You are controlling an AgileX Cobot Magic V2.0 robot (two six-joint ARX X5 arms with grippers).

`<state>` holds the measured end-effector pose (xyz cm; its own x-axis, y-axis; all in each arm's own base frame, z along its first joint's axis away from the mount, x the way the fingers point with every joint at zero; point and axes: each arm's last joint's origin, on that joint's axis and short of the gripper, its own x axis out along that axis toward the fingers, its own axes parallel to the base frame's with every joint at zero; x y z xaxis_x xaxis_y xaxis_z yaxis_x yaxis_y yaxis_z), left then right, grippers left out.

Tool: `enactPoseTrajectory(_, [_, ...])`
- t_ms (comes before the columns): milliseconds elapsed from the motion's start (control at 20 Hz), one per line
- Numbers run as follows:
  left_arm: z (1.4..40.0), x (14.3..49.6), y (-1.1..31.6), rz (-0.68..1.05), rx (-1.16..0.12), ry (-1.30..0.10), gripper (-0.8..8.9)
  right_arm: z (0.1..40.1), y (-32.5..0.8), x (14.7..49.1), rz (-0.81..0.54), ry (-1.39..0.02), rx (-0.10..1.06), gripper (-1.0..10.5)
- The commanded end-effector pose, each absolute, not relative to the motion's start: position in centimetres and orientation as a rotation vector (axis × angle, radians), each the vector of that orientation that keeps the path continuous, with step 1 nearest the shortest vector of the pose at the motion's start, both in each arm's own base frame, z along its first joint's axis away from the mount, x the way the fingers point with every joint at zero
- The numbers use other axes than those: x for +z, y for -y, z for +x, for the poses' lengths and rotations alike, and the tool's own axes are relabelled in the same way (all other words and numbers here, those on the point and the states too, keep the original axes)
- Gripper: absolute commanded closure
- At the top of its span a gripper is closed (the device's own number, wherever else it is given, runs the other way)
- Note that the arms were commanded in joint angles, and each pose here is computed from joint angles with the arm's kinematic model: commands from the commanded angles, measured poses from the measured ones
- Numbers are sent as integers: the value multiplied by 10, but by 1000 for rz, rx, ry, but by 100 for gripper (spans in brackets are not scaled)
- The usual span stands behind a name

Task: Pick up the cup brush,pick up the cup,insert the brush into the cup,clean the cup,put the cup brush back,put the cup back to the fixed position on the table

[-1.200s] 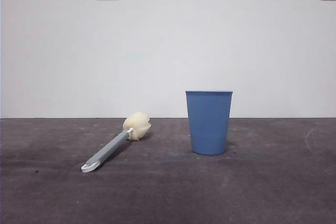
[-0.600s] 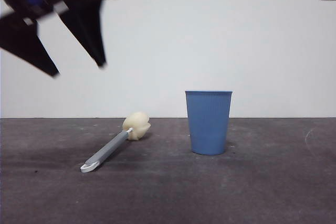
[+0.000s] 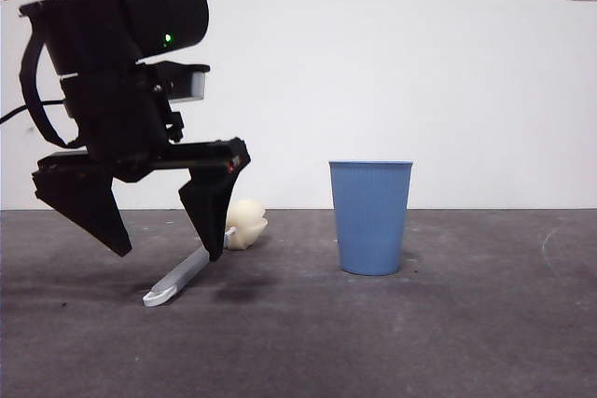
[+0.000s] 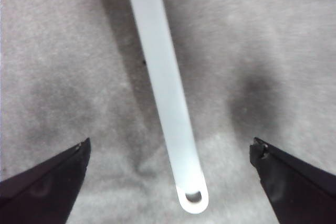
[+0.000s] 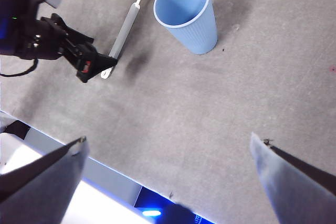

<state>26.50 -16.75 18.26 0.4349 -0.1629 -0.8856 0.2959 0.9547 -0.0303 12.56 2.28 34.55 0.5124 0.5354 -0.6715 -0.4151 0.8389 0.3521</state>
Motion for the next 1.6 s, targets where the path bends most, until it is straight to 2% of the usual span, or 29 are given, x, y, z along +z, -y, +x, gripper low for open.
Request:
enactPoseTrajectory(50, [267,178,171,116,-269,-1077,186,126,-23,347,164,-857,571,350])
enactPoseTrajectory(850, [267,157,182,115,-202,-1120,207,126,-23,347,169,-859,569,351])
enactPoseTrajectory(950, [267,156,183,112,-199,-1124,307,126,-23,347,171,-859,568,351])
enactPoseTrajectory(1050, [267,156,183,110,-199,-1126,319,126,-23,347,171,-859,568,351])
enactPoseTrajectory(1100, [266,156,183,109,-199,-1128,356,126,-23,347,171,-859,568,351])
enactPoseTrajectory(1200, [266,156,183,106,-204,-1133,522,126,-23,347,171,-859,568,351])
enactPoseTrajectory(1350, [266,155,183,94,-226,-1144,690,126,-23,347,171,-859,568,351])
enactPoseTrajectory(1450, [265,155,184,93,-232,-1150,706,126,-23,347,171,-859,568,351])
enactPoseTrajectory(1600, [265,155,184,86,-243,-1157,794,126,-23,347,171,-859,567,351])
